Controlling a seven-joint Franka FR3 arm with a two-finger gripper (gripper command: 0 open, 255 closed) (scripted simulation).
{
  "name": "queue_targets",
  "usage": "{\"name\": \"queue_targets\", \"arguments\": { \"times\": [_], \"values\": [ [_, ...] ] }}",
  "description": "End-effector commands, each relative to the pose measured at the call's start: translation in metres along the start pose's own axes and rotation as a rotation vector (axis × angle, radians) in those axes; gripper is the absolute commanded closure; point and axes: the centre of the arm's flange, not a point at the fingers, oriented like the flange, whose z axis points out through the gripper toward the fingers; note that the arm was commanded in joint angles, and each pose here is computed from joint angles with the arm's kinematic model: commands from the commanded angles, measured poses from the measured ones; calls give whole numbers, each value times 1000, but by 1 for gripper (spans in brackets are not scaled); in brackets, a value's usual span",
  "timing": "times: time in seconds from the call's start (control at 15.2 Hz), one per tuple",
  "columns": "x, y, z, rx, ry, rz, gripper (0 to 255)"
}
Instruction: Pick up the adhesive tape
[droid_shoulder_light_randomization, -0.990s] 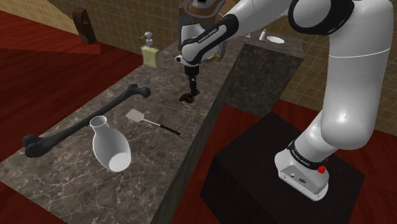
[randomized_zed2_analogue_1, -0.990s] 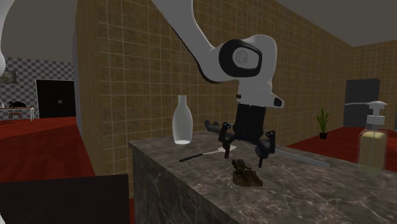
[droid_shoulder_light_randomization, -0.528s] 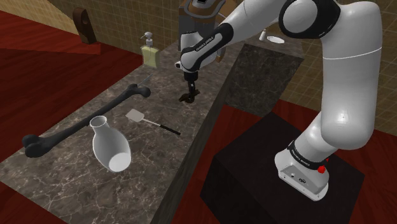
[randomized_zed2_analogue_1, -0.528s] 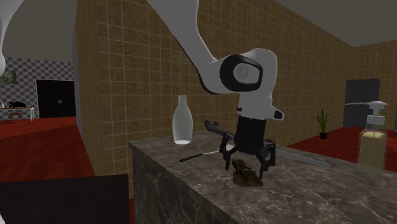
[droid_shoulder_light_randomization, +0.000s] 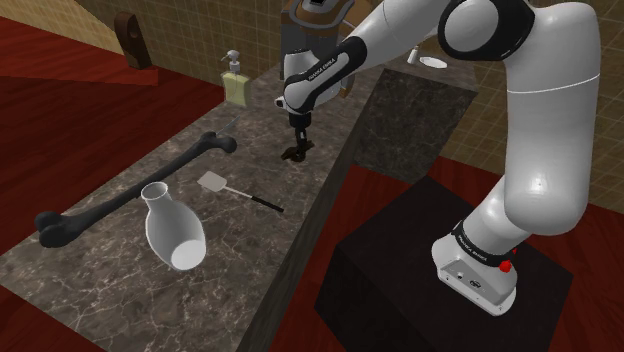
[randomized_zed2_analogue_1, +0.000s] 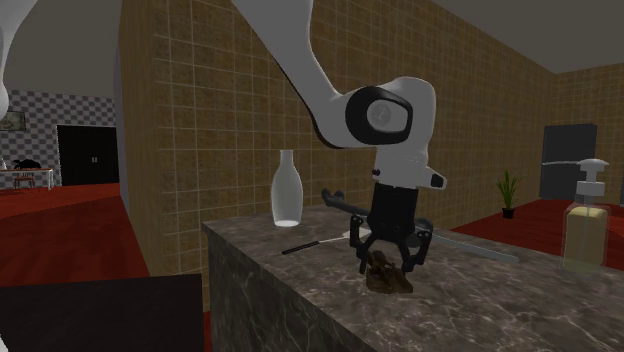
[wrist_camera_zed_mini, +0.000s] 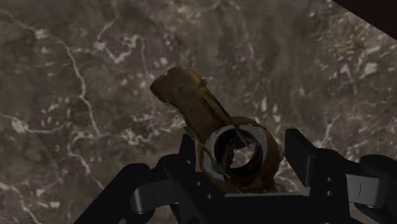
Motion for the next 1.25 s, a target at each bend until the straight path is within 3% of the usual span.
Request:
{"name": "queue_targets", "arguments": {
  "times": [0.0, 1.19],
  "values": [
    [0, 0, 1, 1, -1, 0, 255],
    [-7, -10, -78, 1, -1, 0, 255]
  ]
}}
